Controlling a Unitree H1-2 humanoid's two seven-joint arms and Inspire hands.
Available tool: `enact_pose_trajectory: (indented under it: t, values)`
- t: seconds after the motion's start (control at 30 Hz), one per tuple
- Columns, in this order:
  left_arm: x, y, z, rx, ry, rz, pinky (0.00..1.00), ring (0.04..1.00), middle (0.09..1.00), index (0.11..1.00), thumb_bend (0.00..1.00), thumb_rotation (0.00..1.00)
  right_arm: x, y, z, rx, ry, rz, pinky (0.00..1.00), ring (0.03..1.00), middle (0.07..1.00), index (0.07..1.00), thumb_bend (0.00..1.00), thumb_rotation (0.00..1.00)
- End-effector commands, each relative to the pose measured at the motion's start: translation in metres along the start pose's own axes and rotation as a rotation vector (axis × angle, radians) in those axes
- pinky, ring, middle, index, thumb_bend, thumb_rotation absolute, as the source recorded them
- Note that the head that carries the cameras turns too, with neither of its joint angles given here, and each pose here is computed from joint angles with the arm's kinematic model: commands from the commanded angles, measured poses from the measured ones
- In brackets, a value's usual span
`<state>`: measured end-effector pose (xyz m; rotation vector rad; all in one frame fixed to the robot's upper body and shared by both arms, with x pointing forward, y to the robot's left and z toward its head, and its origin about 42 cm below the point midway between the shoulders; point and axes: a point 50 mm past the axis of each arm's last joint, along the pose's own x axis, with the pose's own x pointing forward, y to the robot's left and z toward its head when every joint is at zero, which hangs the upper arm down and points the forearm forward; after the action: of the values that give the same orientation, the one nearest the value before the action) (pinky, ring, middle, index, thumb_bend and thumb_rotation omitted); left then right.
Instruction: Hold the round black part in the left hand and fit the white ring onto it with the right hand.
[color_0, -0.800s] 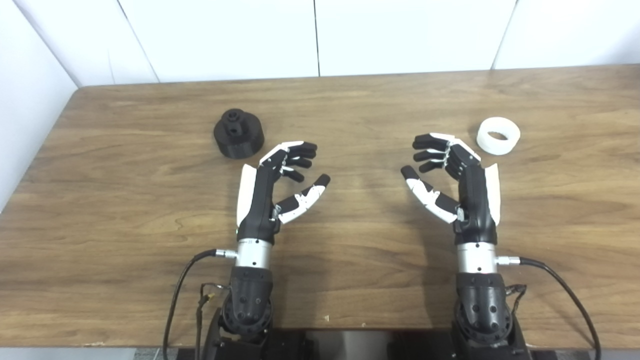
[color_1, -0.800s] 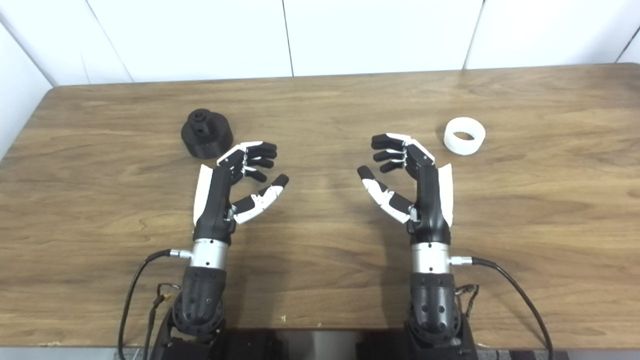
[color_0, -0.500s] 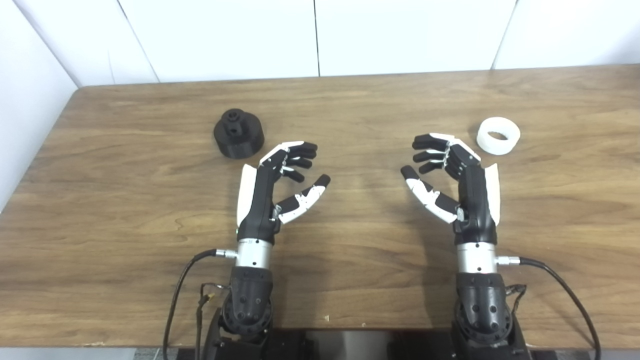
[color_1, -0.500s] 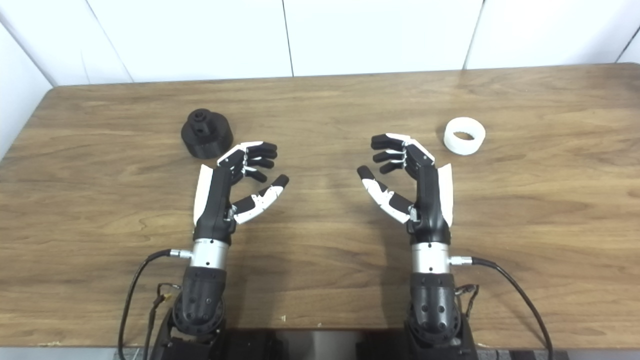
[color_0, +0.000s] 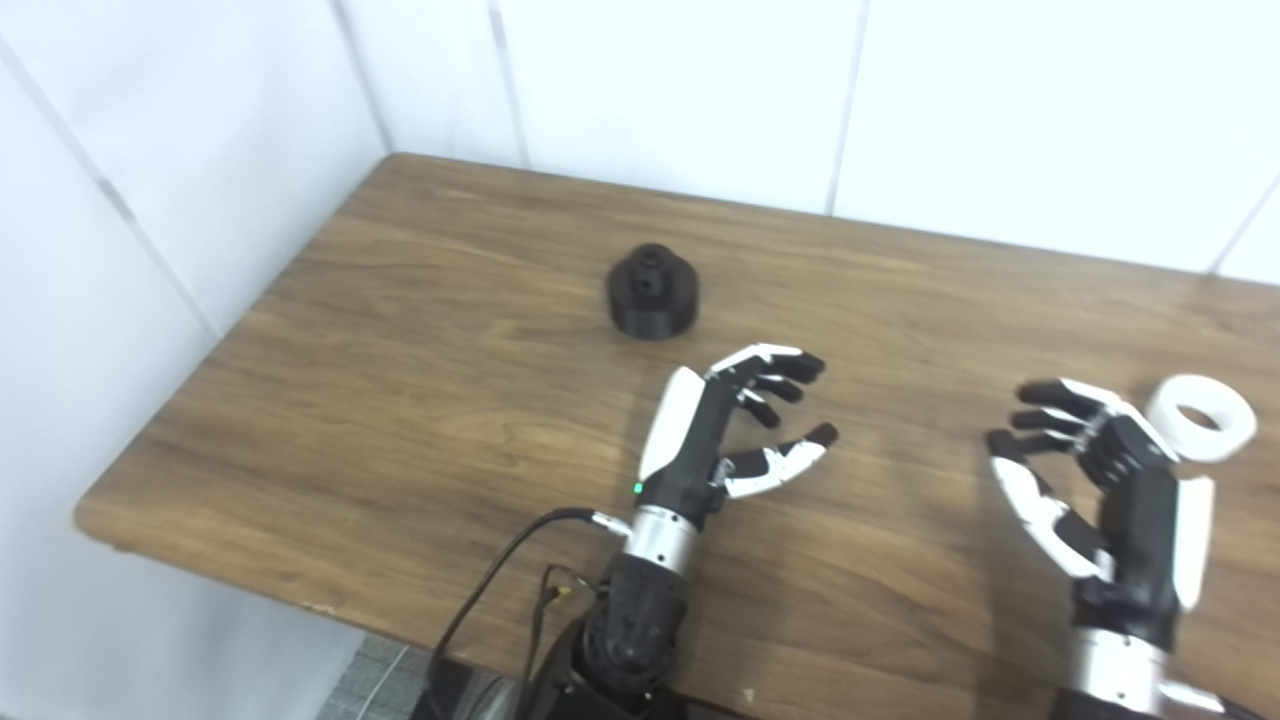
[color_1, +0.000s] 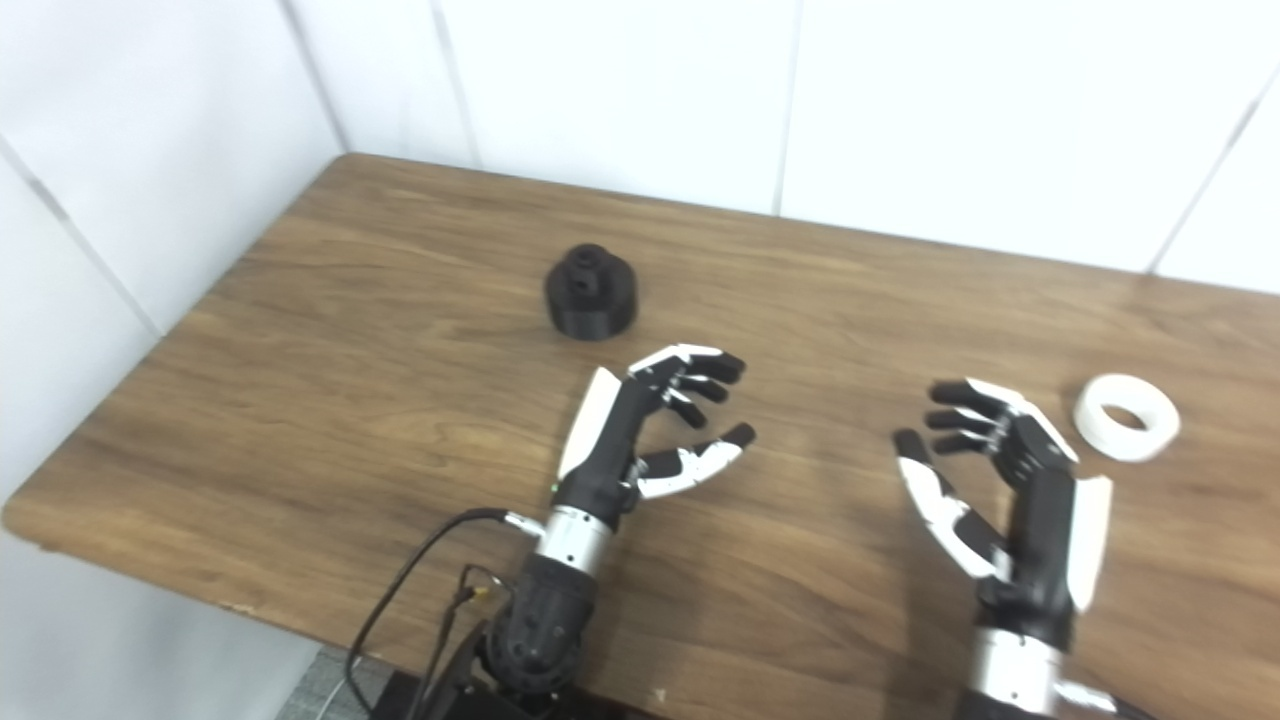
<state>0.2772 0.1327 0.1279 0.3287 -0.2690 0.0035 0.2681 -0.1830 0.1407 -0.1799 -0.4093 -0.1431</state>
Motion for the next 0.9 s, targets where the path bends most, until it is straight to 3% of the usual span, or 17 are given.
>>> enact_pose_trajectory:
  t: [0.0, 0.27, 0.43, 0.63, 0.87]
  values:
    - [0.011, -0.005, 0.017, -0.018, -0.084, 0.019, 0.50, 0.637, 0.681, 0.642, 0.52, 0.11, -0.020, -0.015, -0.023, -0.055, 0.070, 0.023, 0.45, 0.555, 0.619, 0.497, 0.50, 0.14]
    - [0.013, 0.000, 0.017, 0.001, -0.086, 0.027, 0.51, 0.633, 0.679, 0.642, 0.53, 0.12, -0.019, -0.013, -0.022, -0.058, 0.070, 0.024, 0.44, 0.546, 0.615, 0.497, 0.50, 0.14]
    - [0.015, 0.010, 0.016, 0.068, -0.092, 0.041, 0.60, 0.721, 0.726, 0.643, 0.57, 0.16, -0.018, -0.011, -0.022, -0.059, 0.072, 0.023, 0.44, 0.549, 0.618, 0.497, 0.50, 0.14]
    - [0.022, 0.035, 0.011, 0.216, -0.119, 0.060, 0.69, 0.743, 0.740, 0.659, 0.60, 0.14, -0.018, -0.009, -0.022, -0.058, 0.075, 0.025, 0.45, 0.551, 0.619, 0.497, 0.50, 0.14]
    - [0.030, 0.060, 0.010, 0.389, -0.116, 0.056, 0.65, 0.752, 0.773, 0.691, 0.65, 0.19, -0.018, -0.008, -0.025, -0.056, 0.078, 0.024, 0.46, 0.553, 0.615, 0.497, 0.50, 0.14]
